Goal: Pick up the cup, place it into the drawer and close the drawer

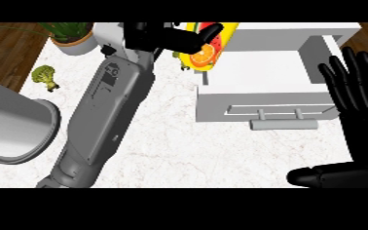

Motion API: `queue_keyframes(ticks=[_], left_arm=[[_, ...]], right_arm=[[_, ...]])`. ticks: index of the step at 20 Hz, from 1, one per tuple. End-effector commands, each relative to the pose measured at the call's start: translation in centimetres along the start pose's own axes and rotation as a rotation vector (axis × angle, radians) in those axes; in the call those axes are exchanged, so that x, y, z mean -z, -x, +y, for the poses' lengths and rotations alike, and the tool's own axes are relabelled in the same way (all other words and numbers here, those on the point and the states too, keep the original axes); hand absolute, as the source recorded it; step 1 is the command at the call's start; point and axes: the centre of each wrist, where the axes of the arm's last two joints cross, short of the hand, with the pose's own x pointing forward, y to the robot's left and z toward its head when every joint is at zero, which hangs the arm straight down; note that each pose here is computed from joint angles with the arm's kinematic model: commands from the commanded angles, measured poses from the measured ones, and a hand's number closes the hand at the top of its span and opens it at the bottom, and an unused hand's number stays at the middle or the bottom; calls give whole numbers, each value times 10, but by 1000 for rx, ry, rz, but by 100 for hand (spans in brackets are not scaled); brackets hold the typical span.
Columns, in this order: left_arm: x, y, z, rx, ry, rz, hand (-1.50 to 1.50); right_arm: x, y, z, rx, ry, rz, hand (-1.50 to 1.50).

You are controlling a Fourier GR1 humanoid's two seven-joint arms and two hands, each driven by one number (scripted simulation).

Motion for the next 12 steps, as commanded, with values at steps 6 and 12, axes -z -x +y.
queue_keyframes(ticks=[6,12], left_arm=[[19,13,-36,43,0,76,150],[29,24,-41,81,-12,110,150]], right_arm=[[-2,14,0,4,-11,5,-150],[13,22,-3,-4,12,-2,-150]])
